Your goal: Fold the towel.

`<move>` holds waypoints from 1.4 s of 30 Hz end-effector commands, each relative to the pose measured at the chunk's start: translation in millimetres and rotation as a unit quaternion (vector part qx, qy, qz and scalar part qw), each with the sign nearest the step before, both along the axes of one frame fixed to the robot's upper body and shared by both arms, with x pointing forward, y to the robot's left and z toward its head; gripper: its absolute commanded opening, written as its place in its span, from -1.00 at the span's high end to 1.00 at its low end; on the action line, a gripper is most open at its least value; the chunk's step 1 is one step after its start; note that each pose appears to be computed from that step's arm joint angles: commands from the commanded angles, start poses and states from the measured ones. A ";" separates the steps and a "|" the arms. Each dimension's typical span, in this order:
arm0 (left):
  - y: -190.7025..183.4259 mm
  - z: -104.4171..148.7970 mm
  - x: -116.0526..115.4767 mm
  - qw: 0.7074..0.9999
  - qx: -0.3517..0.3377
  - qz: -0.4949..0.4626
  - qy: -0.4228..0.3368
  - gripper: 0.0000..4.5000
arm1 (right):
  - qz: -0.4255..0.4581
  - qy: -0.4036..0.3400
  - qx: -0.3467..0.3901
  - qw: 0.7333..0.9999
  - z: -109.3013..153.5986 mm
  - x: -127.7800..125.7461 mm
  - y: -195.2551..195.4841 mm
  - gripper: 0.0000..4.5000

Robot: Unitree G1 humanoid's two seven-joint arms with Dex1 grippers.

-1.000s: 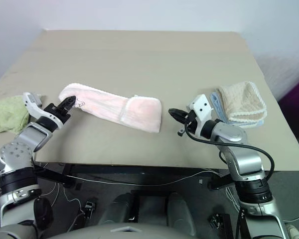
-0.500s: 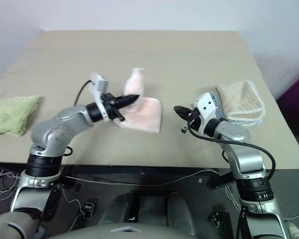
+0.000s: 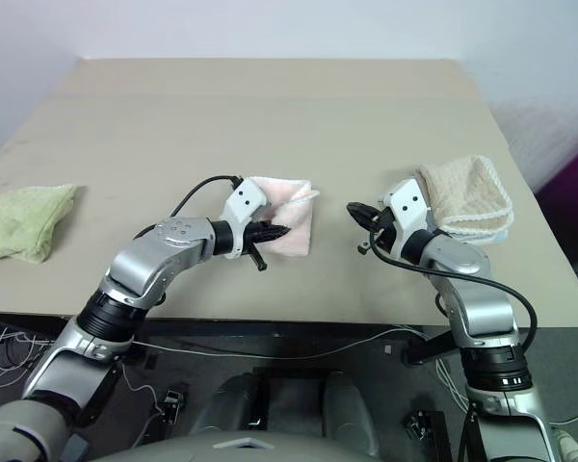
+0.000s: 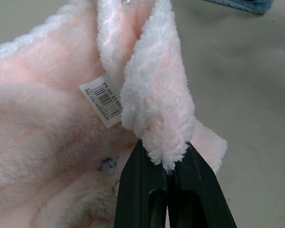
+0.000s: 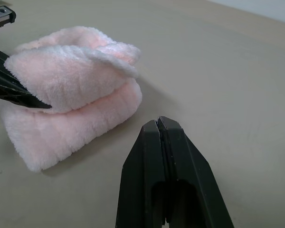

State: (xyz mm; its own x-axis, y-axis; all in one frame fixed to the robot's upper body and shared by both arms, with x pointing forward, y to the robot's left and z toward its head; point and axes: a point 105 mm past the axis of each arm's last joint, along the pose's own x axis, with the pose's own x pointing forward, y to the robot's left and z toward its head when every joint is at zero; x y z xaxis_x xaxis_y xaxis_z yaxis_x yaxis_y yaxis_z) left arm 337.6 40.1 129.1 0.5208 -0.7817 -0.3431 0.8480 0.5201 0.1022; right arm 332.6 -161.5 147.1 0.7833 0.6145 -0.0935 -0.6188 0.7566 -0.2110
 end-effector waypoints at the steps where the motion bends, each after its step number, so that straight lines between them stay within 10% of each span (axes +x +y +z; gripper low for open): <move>1: -2.1 5.9 -1.5 1.000 -0.014 -0.008 -0.008 0.79 | 0.002 -0.032 0.002 0.999 15.0 -2.6 1.4 1.00; 12: 14.3 32.3 -7.1 0.992 -0.122 -0.002 0.028 -0.75 | 0.009 -0.034 -0.001 0.999 17.1 -1.1 3.6 1.00; 22: 61.4 72.8 0.4 0.978 -0.204 0.047 -0.011 -0.75 | 0.025 -0.073 0.014 0.997 44.1 4.3 15.9 1.00; 35: 64.4 36.4 43.7 0.991 -0.096 0.072 -0.064 0.99 | 0.087 -0.005 0.053 0.995 30.4 35.1 99.3 1.00; 42: 66.1 -21.0 44.6 0.997 0.019 0.057 -0.044 0.99 | 0.053 0.108 0.026 0.992 -45.8 36.7 97.1 1.00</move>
